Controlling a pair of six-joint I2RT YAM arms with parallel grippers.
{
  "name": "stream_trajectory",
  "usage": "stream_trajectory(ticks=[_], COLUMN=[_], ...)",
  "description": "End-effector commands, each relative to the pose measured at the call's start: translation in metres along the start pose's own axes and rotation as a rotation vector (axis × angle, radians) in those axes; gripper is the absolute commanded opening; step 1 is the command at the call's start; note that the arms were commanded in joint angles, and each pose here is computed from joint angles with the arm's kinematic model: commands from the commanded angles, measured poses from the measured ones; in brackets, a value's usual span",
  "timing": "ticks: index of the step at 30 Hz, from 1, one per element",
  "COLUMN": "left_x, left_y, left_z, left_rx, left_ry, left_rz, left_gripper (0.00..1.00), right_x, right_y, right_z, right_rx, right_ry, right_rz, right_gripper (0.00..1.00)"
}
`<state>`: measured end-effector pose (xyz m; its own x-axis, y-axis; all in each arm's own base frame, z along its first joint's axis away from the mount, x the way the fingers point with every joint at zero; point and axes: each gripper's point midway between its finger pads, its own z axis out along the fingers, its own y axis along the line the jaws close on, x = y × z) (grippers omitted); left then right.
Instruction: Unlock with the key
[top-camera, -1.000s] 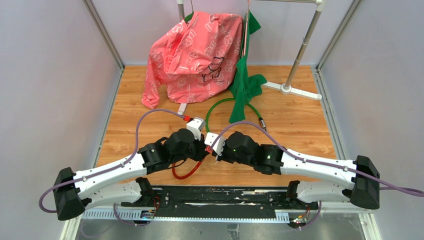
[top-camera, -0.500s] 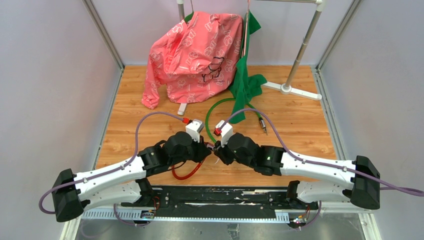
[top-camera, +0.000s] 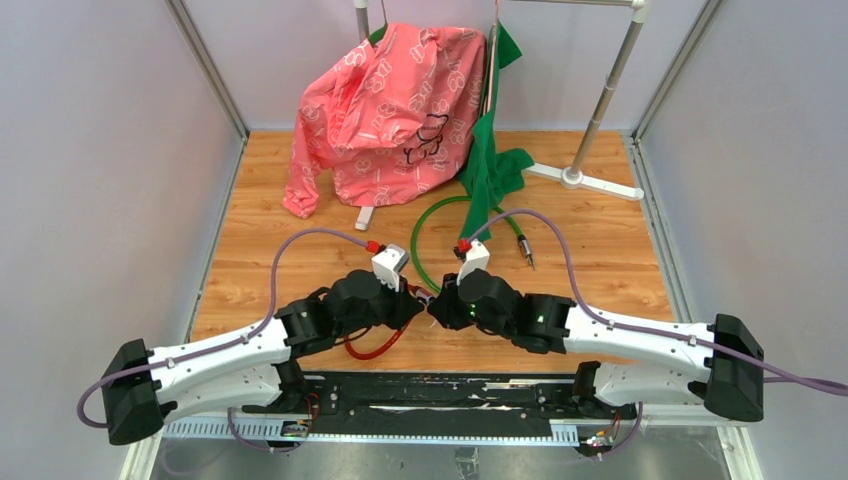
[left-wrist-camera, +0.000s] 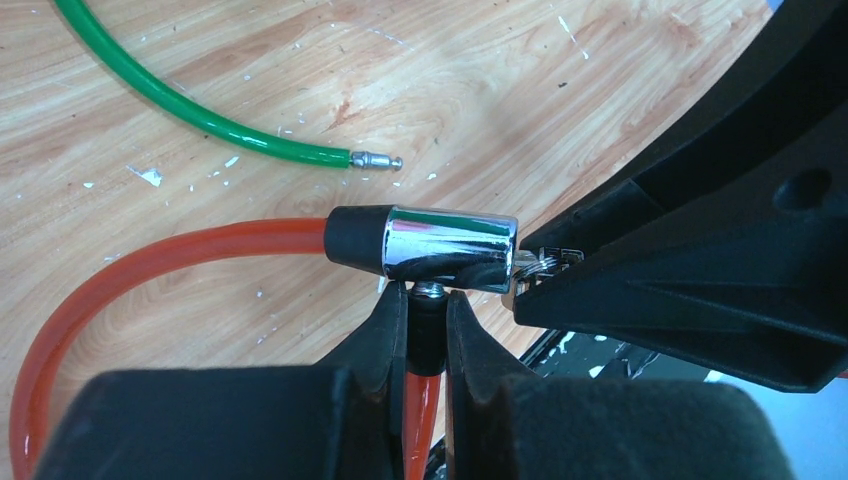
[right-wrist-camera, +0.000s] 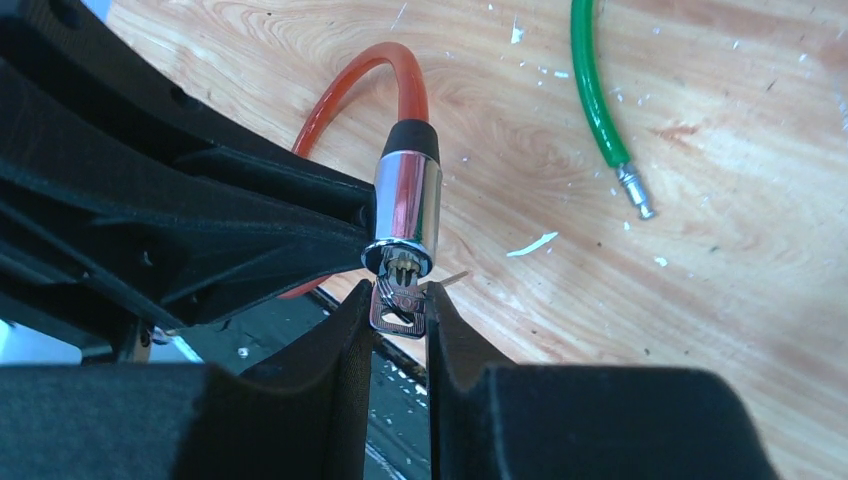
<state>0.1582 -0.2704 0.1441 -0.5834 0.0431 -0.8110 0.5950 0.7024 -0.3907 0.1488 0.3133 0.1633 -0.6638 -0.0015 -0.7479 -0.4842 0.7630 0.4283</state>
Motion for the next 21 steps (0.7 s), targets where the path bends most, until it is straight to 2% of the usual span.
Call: stream_trajectory(ticks=[1, 7, 17, 21], left_x=[-0.024, -0.017, -0.002, 0.001], left_y=[-0.033, -0.033, -0.029, -0.027], left_z=[-0.003, 0.000, 0.006, 0.008], left_rx=[0.137, 0.154, 0.165, 0.163], left_ry=[-0.105, -0.119, -0.126, -0.126], left_rz=[0.016, 0.019, 0.049, 0.054], left_gripper=[0.00, 0.00, 0.00, 0.00], right_x=[0.004, 0.017, 0.027, 0.024], right_y=[-0.003, -0.013, -0.003, -0.002], right_z=[0.002, 0.003, 0.007, 0.006], right_rx=[0.012, 0.037, -0.043, -0.053], right_ry=[0.010, 0.027, 0.048, 0.042], right_rz=[0.177, 0.281, 0.508, 0.552], right_gripper=[0.00, 0.00, 0.00, 0.00])
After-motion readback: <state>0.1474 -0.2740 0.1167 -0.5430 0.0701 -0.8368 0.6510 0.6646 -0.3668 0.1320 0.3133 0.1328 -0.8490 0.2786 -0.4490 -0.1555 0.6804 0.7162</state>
